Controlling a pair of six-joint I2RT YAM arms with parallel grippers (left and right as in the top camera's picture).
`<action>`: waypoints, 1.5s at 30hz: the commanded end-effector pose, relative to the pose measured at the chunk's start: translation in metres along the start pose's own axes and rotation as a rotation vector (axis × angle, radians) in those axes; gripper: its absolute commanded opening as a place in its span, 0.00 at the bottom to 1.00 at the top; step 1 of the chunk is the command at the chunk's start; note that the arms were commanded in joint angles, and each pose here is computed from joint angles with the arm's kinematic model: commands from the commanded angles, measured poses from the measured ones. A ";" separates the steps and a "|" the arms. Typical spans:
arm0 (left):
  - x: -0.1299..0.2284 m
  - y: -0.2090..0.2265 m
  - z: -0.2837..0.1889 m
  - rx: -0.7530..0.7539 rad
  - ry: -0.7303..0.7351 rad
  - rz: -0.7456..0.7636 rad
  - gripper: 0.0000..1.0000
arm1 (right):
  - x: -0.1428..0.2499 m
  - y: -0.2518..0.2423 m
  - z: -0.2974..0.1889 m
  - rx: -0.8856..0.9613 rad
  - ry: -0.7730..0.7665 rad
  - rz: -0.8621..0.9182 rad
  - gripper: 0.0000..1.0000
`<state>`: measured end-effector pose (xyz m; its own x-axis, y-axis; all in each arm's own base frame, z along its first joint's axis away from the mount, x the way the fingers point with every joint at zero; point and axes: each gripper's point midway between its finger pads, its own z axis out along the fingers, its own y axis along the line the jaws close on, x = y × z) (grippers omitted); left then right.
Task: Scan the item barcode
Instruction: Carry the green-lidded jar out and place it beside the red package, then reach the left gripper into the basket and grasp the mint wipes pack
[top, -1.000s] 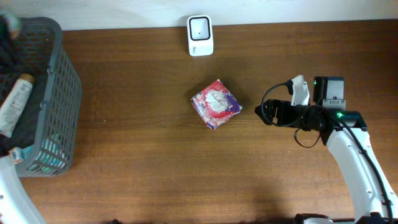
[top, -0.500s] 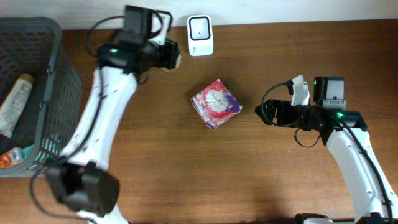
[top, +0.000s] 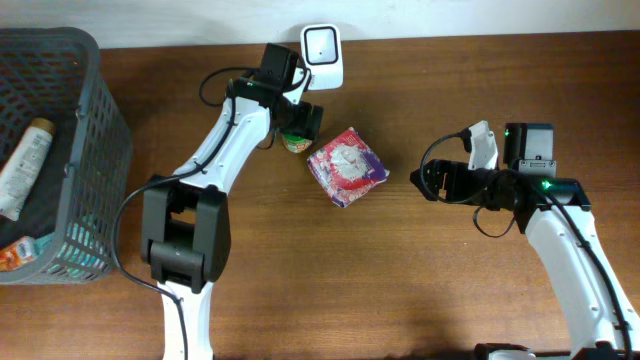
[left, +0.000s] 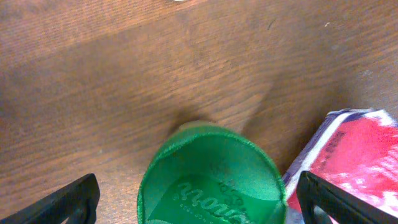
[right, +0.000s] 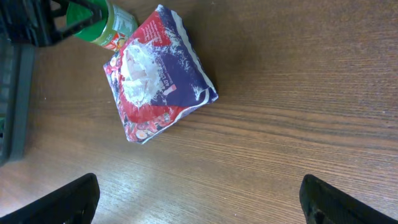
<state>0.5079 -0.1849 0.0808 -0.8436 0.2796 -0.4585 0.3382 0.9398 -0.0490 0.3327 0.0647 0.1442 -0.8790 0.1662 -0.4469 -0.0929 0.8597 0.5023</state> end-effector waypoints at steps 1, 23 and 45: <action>-0.060 -0.015 -0.063 0.062 -0.165 0.015 0.99 | -0.002 0.002 0.001 0.001 0.001 -0.018 0.98; 0.154 0.360 -0.326 -0.467 -0.173 -1.336 0.99 | -0.002 0.002 0.001 0.001 0.001 -0.018 0.98; 0.319 0.348 -0.126 -0.619 0.525 -1.712 0.66 | -0.004 0.002 0.001 0.000 -0.009 -0.023 0.98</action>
<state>0.3094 0.2573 0.0366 -0.1397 -0.9902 0.0084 -0.9657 0.1381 0.2198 0.3343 0.0647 0.1448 -0.8758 0.1659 -0.4532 -0.0965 0.8598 0.5014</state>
